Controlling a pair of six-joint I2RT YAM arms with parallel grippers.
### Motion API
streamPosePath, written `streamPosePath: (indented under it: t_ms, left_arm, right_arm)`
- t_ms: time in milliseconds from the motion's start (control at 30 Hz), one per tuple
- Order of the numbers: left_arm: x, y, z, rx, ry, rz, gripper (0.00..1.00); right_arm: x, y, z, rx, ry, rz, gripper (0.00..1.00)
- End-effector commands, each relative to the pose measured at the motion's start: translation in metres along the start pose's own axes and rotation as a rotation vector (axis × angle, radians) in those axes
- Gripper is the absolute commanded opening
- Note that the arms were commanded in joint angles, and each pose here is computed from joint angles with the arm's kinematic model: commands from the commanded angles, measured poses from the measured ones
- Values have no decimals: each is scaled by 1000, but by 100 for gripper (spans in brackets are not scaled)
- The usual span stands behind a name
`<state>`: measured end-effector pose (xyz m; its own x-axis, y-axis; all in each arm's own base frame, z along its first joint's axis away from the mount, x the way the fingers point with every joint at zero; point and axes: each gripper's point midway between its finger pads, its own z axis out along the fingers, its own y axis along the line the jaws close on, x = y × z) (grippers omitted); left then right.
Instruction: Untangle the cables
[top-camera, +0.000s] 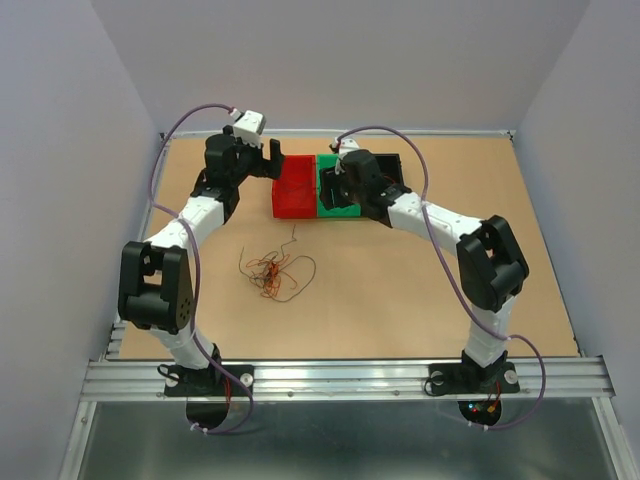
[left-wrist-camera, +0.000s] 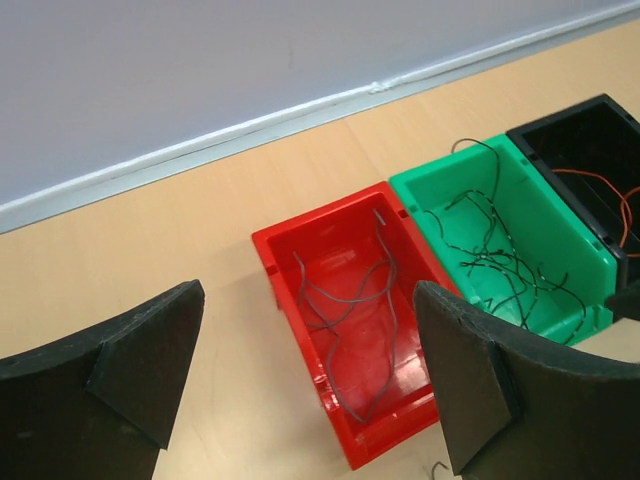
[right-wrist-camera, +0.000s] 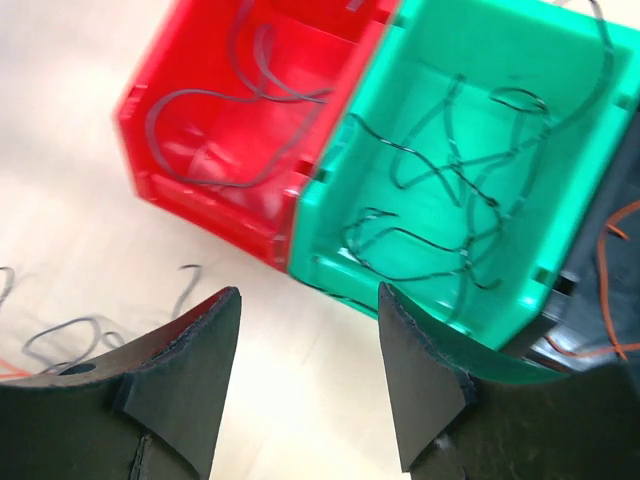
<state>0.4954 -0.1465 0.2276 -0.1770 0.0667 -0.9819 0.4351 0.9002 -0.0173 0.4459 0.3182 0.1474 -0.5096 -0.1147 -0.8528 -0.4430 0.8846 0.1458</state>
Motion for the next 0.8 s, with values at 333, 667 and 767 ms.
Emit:
streamPosePath:
  t_ms: [333, 667, 767]
  left_arm:
    - [-65, 1, -28, 0, -179, 11, 98]
    - [-65, 1, -28, 3, -185, 13, 98]
    - [-64, 1, -29, 2, -187, 13, 98]
  right_arm:
    - [-36, 24, 26, -37, -115, 2, 49]
    - [-44, 16, 41, 16, -147, 12, 14]
    - [-50, 13, 41, 24, -165, 9, 1]
